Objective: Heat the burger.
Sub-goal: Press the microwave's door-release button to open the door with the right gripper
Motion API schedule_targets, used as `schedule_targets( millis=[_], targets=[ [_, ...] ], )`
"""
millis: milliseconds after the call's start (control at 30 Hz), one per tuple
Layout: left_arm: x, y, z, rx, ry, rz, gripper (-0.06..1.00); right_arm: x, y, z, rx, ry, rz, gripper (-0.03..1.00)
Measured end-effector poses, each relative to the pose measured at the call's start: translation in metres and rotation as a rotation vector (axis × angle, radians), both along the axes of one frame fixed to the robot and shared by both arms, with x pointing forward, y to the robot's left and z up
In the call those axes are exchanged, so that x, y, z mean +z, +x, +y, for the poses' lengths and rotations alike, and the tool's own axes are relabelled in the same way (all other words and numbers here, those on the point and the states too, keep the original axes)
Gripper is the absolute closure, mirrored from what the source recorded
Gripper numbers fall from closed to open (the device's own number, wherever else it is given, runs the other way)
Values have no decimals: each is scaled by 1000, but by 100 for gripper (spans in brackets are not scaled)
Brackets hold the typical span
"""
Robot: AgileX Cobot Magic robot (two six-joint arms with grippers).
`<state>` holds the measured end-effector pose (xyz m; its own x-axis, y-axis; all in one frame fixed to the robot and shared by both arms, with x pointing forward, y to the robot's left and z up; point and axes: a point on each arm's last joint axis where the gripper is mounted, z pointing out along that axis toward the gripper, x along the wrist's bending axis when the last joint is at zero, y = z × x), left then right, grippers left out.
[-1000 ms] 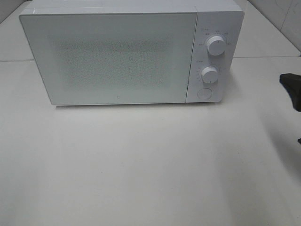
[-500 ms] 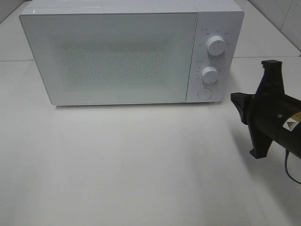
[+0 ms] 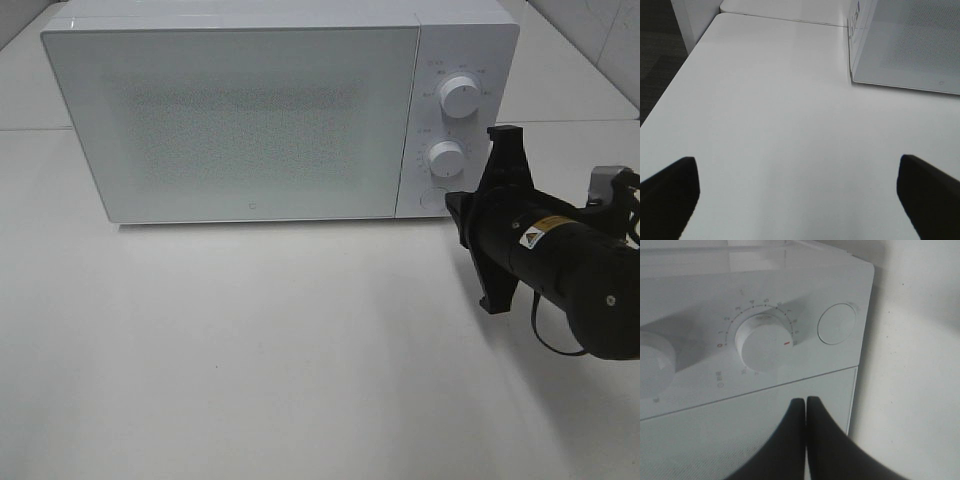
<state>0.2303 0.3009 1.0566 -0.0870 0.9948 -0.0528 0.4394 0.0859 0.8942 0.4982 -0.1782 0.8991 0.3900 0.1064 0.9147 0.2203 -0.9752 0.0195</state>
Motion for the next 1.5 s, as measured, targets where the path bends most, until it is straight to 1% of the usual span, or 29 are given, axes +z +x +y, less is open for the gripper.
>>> schedule_targets(
  millis=[200, 733, 1033, 1267, 1500],
  targets=[
    [0, 0, 0, 0, 0, 0, -5, -11, 22, 8, -51, -17, 5, 94],
    [0, 0, 0, 0, 0, 0, -5, -43, 54, 21, -86, -31, 38, 94],
    [0, 0, 0, 0, 0, 0, -5, -41, 69, 12, -117, -48, 20, 94],
    [0, 0, 0, 0, 0, 0, -5, -42, 70, 8, -131, -64, 32, 94],
    [0, 0, 0, 0, 0, 0, -5, -54, 73, 8, -144, -83, 40, 94]
  ],
)
